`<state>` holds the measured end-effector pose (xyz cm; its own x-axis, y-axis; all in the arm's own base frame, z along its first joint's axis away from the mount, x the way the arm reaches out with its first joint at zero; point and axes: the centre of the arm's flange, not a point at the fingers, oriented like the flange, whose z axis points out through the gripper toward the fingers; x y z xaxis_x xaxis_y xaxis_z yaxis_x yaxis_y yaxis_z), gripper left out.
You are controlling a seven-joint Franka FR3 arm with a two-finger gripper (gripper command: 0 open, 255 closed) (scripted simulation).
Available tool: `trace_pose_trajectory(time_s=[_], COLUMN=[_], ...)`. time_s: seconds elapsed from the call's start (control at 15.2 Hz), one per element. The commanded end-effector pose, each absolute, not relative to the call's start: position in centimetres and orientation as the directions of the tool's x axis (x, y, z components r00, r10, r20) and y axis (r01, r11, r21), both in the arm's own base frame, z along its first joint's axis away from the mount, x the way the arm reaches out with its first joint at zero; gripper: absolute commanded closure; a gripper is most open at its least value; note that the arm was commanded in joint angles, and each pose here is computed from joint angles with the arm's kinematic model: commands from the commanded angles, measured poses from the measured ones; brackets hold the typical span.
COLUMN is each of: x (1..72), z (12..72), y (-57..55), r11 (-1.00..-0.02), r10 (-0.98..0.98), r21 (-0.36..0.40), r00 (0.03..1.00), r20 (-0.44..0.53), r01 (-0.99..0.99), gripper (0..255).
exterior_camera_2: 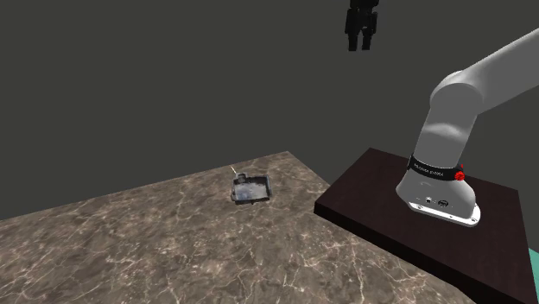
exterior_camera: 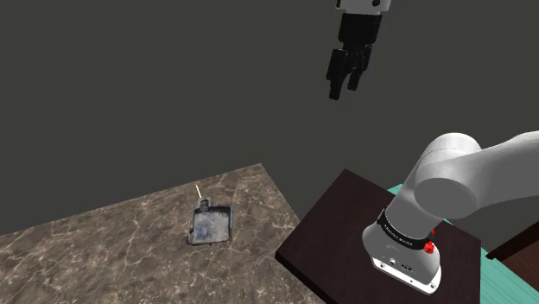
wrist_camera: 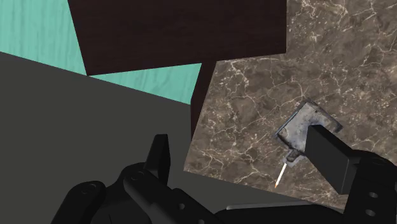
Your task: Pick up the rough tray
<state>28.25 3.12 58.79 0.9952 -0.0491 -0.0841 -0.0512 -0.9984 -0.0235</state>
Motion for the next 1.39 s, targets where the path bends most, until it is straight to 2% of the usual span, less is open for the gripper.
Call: trace_pose_trajectory(time_s=[0.0, 1.32], x=[28.2, 39.3], z=[58.8, 39.2], y=[3.1, 16.4], r11=[-0.998, -0.968], r10=[-0.049, -0.247], r21=[-0.024, -0.020], r00=[0.995, 0.967], r20=[-0.084, -0.060], r01=[-0.051, -0.248], gripper=[0, 0])
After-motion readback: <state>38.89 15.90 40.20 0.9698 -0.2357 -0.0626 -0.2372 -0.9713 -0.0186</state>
